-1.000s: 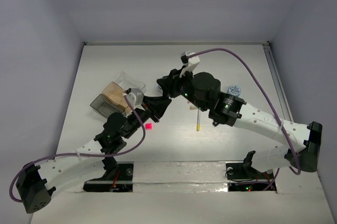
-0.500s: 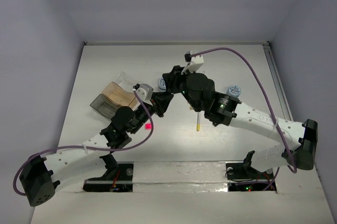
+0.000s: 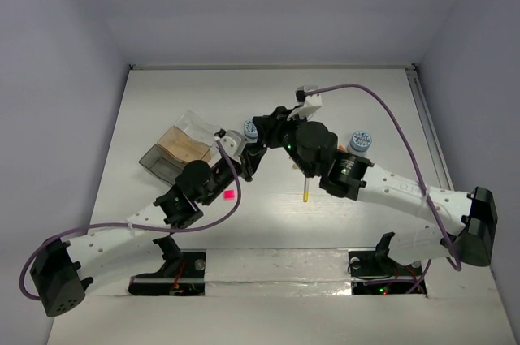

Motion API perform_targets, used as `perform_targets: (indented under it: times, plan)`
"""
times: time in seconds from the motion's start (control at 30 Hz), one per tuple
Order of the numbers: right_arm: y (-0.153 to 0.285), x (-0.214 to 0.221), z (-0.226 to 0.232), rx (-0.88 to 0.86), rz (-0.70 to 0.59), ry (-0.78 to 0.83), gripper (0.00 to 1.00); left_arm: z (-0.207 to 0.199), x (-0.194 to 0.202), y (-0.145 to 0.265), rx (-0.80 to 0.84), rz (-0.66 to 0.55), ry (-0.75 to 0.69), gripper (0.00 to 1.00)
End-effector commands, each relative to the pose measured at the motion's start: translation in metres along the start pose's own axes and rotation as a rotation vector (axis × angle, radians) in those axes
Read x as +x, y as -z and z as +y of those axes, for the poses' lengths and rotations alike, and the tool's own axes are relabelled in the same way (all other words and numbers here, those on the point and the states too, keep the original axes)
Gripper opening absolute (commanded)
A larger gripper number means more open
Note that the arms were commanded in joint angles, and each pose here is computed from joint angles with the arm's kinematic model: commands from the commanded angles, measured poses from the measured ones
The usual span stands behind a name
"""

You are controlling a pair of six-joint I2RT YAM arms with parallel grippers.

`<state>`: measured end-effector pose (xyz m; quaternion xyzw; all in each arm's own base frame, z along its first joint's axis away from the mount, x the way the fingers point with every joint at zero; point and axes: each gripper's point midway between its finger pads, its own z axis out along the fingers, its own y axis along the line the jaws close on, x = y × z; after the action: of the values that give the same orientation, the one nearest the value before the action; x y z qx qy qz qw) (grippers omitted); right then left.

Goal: Sort the stationery into containers
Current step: Close the pen cap on the pen.

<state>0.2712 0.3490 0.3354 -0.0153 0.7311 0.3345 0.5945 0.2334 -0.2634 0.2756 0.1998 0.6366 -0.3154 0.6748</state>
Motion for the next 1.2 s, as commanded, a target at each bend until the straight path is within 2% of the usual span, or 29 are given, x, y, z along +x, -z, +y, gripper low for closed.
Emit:
perform_targets:
  times: [0.0,0.23,0.3,0.53,0.63,0.8,0.83,0.97,1.17]
  plan:
    - [0.026,0.12,-0.015,-0.05,0.37,0.085,0.0,0.011,-0.181,0.022,-0.074,-0.527,0.071,0.0]
    - [0.038,0.173,-0.022,-0.089,0.475,0.062,0.0,0.004,-0.196,0.023,-0.044,-0.55,0.069,0.0]
    - [0.041,0.184,-0.012,-0.118,0.479,0.046,0.0,0.004,-0.198,0.022,-0.048,-0.55,0.068,0.0]
    - [0.064,0.252,-0.046,-0.04,0.615,0.032,0.0,0.007,-0.208,0.027,-0.067,-0.563,0.043,0.0]
    - [0.07,0.272,-0.047,-0.043,0.658,0.009,0.0,0.003,-0.205,0.024,-0.045,-0.555,0.054,0.0]
    - [0.074,0.286,-0.058,0.021,0.682,0.073,0.0,0.003,-0.209,0.027,-0.044,-0.56,0.058,0.0]
    - [0.072,0.275,-0.063,0.046,0.64,0.079,0.0,0.003,-0.21,0.028,-0.043,-0.559,0.059,0.0]
    - [0.076,0.267,-0.067,0.048,0.625,0.095,0.0,0.001,-0.213,0.03,-0.032,-0.569,0.059,0.0]
    - [0.08,0.314,-0.051,-0.039,0.739,0.011,0.0,-0.001,-0.22,0.031,-0.022,-0.576,0.08,0.0]
